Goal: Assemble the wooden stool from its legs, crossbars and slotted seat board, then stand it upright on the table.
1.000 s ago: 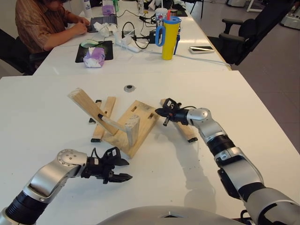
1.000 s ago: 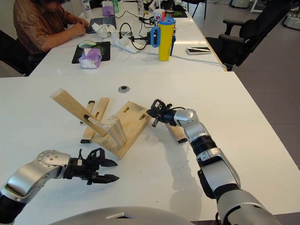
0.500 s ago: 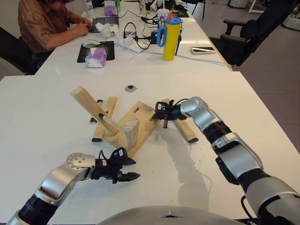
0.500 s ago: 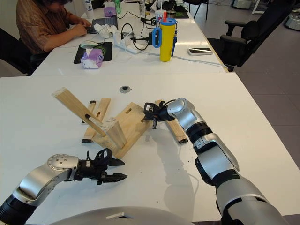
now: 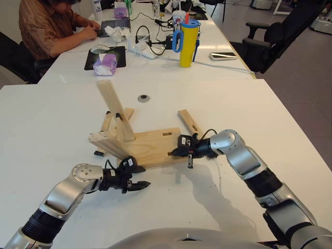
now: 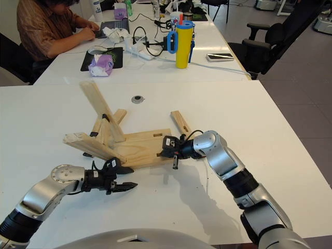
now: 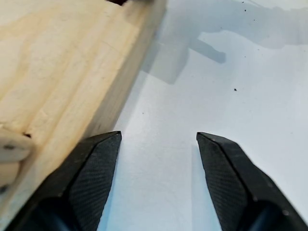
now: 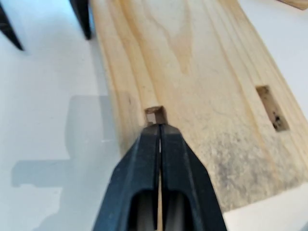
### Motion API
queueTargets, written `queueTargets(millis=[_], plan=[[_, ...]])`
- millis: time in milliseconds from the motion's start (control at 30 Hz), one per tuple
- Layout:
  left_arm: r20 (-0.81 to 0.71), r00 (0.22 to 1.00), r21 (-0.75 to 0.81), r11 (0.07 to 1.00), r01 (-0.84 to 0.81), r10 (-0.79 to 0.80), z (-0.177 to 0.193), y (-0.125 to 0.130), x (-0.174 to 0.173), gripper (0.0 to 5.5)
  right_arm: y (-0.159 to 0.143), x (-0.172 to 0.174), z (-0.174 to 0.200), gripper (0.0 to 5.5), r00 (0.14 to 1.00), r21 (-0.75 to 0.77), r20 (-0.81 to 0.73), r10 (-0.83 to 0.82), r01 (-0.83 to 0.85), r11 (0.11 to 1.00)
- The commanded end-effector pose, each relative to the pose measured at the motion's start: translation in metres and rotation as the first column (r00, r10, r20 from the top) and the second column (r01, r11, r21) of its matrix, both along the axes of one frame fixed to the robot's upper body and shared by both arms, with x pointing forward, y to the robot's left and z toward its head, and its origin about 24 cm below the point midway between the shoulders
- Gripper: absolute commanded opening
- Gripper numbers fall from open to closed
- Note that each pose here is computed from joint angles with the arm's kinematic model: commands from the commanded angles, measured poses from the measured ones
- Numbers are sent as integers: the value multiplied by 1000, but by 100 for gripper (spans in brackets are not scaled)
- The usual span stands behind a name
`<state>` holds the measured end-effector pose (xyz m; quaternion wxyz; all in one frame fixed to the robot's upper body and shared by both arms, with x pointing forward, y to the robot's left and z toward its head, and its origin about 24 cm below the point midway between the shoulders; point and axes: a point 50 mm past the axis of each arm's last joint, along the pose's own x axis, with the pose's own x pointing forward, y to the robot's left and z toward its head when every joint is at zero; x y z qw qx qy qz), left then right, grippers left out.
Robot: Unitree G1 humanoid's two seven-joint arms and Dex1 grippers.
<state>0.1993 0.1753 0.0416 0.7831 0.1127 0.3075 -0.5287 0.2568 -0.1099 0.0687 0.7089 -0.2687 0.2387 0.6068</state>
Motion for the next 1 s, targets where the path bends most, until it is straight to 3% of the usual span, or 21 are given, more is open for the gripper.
queueTargets(millis=[33,167,433,733,867,933,1000], plan=[[-1,994,132,985,-107,109,-11,24,11,294,-5,-27,-20,0,989,-30,-147,-1,-3,1000],[91,990,196,972,-128,112,-12,26,34,294,15,-25,-22,0,994,27,-104,24,-22,999],[253,957,167,968,-186,141,-7,-5,85,294,43,-10,-25,0,999,124,-35,-37,41,991],[318,932,165,958,-234,173,-2,-6,98,294,59,0,-32,0,995,160,27,-96,90,983],[434,802,-168,911,-376,411,48,4,111,294,61,5,-17,0,987,262,91,-132,104,959],[446,671,-355,806,-474,592,78,27,112,294,62,9,-5,0,976,334,134,-171,118,935],[441,580,-428,729,-534,684,92,47,109,294,61,10,2,0,966,386,154,-209,136,913]])
